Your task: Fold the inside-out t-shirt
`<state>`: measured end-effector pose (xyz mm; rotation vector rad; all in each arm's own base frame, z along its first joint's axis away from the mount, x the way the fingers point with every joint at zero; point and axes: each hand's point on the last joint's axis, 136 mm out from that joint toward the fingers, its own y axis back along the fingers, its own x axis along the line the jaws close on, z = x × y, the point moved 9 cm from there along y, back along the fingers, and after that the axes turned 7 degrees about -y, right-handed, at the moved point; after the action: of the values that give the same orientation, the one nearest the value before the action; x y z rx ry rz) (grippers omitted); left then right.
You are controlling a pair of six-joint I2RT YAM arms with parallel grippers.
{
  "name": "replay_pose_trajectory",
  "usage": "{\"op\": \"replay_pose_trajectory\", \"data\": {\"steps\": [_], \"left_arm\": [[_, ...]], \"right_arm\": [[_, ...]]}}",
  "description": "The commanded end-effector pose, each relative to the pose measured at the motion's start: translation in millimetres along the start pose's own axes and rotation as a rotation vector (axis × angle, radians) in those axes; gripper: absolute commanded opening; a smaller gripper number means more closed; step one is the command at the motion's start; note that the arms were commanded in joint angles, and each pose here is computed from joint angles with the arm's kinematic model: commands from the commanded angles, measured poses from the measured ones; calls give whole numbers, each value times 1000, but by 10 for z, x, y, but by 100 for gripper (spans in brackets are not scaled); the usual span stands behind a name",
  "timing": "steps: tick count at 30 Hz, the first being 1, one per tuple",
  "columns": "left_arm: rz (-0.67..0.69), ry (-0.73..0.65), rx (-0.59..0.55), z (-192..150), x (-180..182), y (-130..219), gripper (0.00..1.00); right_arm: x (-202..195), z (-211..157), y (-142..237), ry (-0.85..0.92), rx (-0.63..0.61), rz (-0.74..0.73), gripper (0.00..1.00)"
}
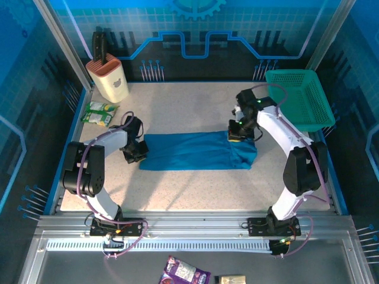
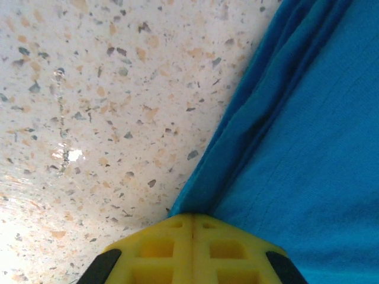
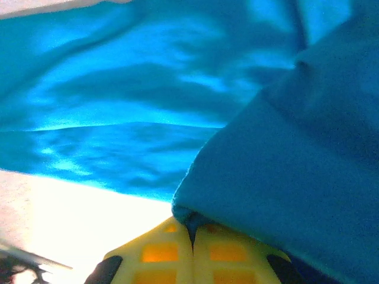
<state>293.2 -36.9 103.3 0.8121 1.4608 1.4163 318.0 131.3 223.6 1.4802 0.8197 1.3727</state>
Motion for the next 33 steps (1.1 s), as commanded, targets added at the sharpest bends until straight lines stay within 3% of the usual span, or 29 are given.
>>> {"op": "replay_pose_trajectory", "data": {"steps": [1,9,15,22,30,33], "left_arm": [[0,-6,30,-53,71,-128,1],[-21,-3,29,-91,94,-144,1],[-38,-4,29,-96,85,-140,1],[-41,-9,31,-101,87,-143,1],[-42,-1,24,-113,85,-69,3],[-36,15,-43,-115,96,206,12]], "right_arm": [[448,-115,-63,-27,29,199,0],[1445,-166,-510,17,109,403,0],[2094,-185,-827,106,190,429,0],[2544,-202,-964,157,228,478,0],[2672,-71,-1339,144,268,503,0],[2739,-9,-1251,170,252,558,29]]}}
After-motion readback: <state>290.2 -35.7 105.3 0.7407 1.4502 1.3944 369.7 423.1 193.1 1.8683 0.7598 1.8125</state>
